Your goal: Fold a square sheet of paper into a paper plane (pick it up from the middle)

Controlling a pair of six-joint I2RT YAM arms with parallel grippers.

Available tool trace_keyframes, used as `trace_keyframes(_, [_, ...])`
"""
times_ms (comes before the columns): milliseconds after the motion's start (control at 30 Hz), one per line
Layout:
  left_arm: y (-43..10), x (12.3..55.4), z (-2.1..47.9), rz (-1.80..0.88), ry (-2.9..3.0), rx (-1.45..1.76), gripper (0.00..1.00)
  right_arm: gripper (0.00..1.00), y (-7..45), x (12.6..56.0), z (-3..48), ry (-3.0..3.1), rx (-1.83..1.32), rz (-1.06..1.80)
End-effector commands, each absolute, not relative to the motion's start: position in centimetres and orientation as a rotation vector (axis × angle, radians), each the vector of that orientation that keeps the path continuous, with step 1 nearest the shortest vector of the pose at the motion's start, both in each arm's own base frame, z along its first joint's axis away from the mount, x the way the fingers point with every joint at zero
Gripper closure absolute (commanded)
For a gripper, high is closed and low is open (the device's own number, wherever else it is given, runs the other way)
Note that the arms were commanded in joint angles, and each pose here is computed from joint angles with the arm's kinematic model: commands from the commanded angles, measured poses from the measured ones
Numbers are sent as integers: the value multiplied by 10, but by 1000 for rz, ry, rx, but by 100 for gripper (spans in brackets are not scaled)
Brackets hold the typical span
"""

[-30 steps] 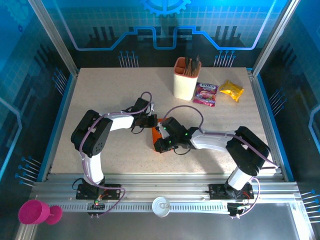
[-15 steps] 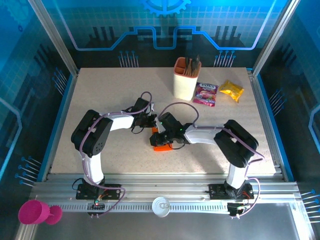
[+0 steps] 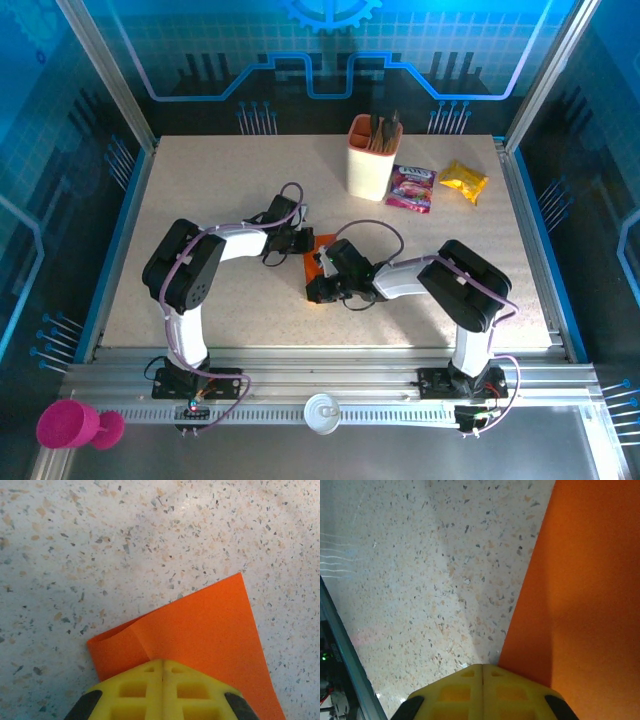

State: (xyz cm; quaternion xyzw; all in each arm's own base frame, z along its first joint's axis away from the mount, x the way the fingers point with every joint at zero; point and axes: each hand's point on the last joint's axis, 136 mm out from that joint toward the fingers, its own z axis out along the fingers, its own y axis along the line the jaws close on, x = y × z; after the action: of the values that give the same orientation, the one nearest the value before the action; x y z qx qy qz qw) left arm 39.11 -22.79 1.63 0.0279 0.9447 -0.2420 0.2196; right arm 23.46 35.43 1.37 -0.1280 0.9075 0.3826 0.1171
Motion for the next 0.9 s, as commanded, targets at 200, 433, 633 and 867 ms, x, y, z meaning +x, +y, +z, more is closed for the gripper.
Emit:
trace_keyframes(200, [-222,382,3,-654,2685,-11,100,100,323,203,-36,2866,-292,966])
trace_keyframes(433, [-205,409,14,-650,2638,-149,98,100,311,195,-48,2926,-268,884])
trace_keyframes(633, [-195,425,16,-641,2623,-199,87,100,309,190,-52,2937,-268,880])
trace_keyframes(867, [-191,443,41,-670,2568,-201,90,100,311,191,-50,2935,-275,879])
